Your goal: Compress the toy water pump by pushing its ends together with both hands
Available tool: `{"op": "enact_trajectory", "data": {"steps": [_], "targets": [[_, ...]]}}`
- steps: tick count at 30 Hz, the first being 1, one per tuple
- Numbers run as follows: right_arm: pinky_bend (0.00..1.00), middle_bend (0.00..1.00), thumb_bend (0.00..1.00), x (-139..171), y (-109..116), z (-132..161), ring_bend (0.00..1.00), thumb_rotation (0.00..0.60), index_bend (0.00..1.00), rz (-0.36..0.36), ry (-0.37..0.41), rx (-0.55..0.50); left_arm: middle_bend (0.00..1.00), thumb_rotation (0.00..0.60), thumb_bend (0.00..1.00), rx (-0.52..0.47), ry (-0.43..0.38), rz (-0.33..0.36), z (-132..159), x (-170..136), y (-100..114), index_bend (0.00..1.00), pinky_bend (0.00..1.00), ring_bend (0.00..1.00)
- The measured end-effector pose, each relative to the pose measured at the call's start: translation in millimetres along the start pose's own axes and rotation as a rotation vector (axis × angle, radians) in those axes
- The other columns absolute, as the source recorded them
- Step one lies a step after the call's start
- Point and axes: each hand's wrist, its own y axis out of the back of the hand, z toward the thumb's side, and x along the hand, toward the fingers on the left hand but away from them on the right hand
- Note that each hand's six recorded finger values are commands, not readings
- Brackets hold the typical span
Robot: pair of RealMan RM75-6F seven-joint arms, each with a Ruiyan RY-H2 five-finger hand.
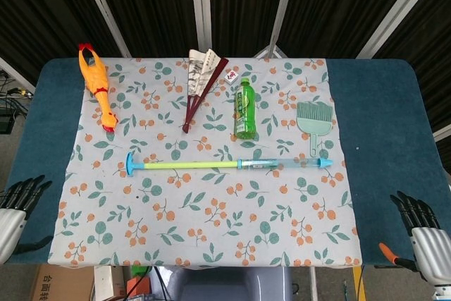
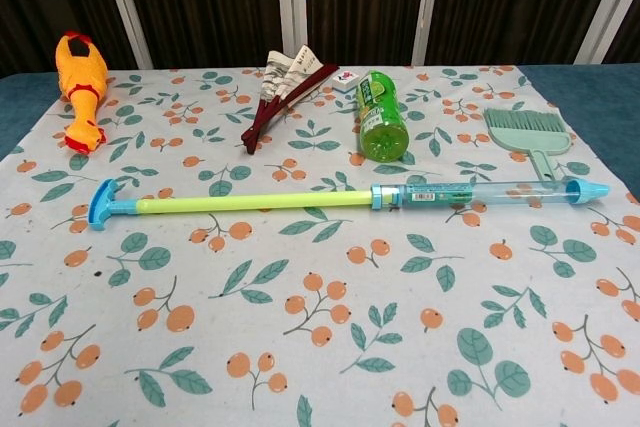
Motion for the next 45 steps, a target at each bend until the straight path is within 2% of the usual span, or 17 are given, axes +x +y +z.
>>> {"op": "enact_trajectory", "data": {"steps": [6, 13, 18, 23, 27, 30, 34, 38, 45], "targets": [[0.00, 0.00, 0.26, -1, -1, -1, 0.00, 0.600, 0.00, 0.012, -0.006, -0.007, 0.00, 0.600, 0.16, 0.047, -0.044, -0.020, 33, 50, 9, 0.09, 0.01, 0.00], [0.00, 0.00, 0.26, -1, -1, -3, 0.00, 0.600, 0.00, 0.017, -0.013, 0.005, 0.00, 0.600, 0.21, 0.117, -0.027, -0.048, 60, 113, 4, 0.18, 0.01, 0.00], [0.00, 0.00, 0.26, -1, -1, -4, 0.00, 0.600, 0.00, 0.017, -0.019, 0.003, 0.01, 0.600, 0.23, 0.096, -0.016, -0.092, 93, 153, -12, 0.22, 0.01, 0.00], [0.00, 0.00, 0.26, 0, -1, -4, 0.00, 0.600, 0.00, 0.016, -0.023, 0.004, 0.05, 0.600, 0.25, 0.071, -0.021, -0.148, 133, 181, -33, 0.33, 0.02, 0.00], [0.00, 0.00, 0.26, 0, 0, -5, 0.00, 0.600, 0.00, 0.016, -0.024, 0.001, 0.06, 0.600, 0.28, 0.095, -0.020, -0.183, 162, 199, -52, 0.38, 0.02, 0.00], [0.00, 0.00, 0.26, 0, 0, -5, 0.00, 0.600, 0.00, 0.016, -0.027, -0.002, 0.06, 0.600, 0.32, 0.121, -0.004, -0.184, 175, 209, -62, 0.40, 0.02, 0.00], [0.00, 0.00, 0.26, 0, 0, -5, 0.00, 0.600, 0.00, 0.016, -0.029, -0.006, 0.06, 0.600, 0.34, 0.157, 0.033, -0.162, 178, 219, -68, 0.42, 0.02, 0.00], [0.00, 0.00, 0.26, 0, 0, -6, 0.00, 0.600, 0.00, 0.020, -0.029, -0.011, 0.06, 0.600, 0.36, 0.179, 0.080, -0.163, 170, 225, -72, 0.42, 0.02, 0.00], [0.00, 0.00, 0.26, -1, -1, -5, 0.00, 0.600, 0.00, 0.024, -0.026, -0.012, 0.06, 0.600, 0.36, 0.172, 0.168, -0.206, 153, 233, -84, 0.42, 0.02, 0.00]]}}
